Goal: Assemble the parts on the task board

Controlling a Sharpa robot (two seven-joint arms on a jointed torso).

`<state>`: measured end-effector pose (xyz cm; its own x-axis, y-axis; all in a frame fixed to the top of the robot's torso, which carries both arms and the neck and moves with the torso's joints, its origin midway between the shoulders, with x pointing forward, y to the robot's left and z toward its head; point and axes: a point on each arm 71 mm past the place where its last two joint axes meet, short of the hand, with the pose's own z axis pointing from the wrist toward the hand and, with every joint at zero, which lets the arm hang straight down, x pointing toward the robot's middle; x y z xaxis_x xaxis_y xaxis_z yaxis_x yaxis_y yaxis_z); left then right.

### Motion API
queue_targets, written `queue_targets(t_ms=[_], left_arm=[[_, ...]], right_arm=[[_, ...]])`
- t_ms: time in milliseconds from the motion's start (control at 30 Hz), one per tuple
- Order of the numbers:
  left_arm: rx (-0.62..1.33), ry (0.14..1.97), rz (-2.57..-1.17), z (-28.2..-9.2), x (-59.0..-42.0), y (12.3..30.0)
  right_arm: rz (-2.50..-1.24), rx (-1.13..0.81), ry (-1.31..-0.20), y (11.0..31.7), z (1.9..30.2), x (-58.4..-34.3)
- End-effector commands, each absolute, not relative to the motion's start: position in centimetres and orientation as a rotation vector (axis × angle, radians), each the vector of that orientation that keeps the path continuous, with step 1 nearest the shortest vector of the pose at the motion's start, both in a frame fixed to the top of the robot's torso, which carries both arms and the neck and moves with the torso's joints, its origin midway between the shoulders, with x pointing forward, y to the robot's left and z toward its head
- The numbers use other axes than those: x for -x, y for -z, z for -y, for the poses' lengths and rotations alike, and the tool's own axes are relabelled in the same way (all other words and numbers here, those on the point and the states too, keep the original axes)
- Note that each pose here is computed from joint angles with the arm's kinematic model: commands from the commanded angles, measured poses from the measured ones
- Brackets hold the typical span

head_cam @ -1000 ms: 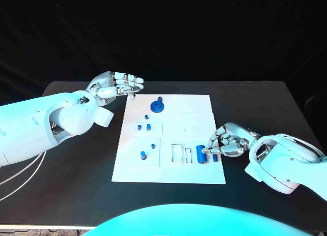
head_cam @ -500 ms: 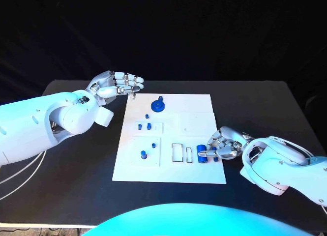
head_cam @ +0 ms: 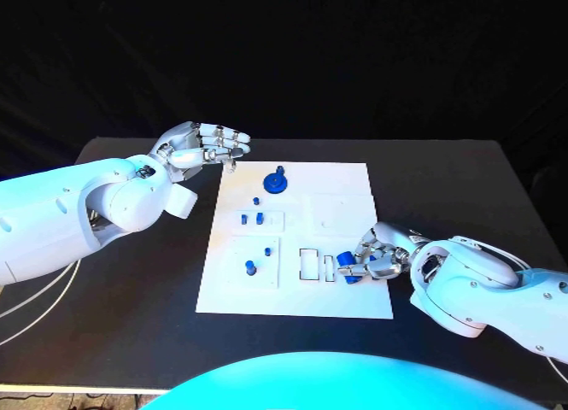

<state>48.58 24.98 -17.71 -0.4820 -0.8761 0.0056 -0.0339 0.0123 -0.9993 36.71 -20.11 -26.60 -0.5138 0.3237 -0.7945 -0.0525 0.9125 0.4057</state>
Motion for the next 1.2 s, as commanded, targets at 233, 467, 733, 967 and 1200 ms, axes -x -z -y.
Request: queue_targets(t_ms=[233,467,733,967,1200], left_arm=[[0.950,1.575,-1.605,-24.8,-48.5,17.6],[0.952,1.572,-1.604,-24.9,-48.5,17.6],[0.955,1.573,-1.602,-24.9,-48.6,17.6],[0.956,1.575,-1.602,-24.9,-48.6,17.7],[0.956,1.579,-1.605,-24.8,-48.5,17.6]], right_arm=[[-2.089,-0.212,-0.417,27.7,20.1,-36.0],[-2.044,-0.345,-0.497,26.9,20.0,-35.9],[-2.007,-0.433,-0.603,25.0,19.2,-36.1],[-2.061,-0.446,-0.646,25.0,17.9,-36.1],[-2.134,-0.417,-0.667,25.7,15.9,-36.2]])
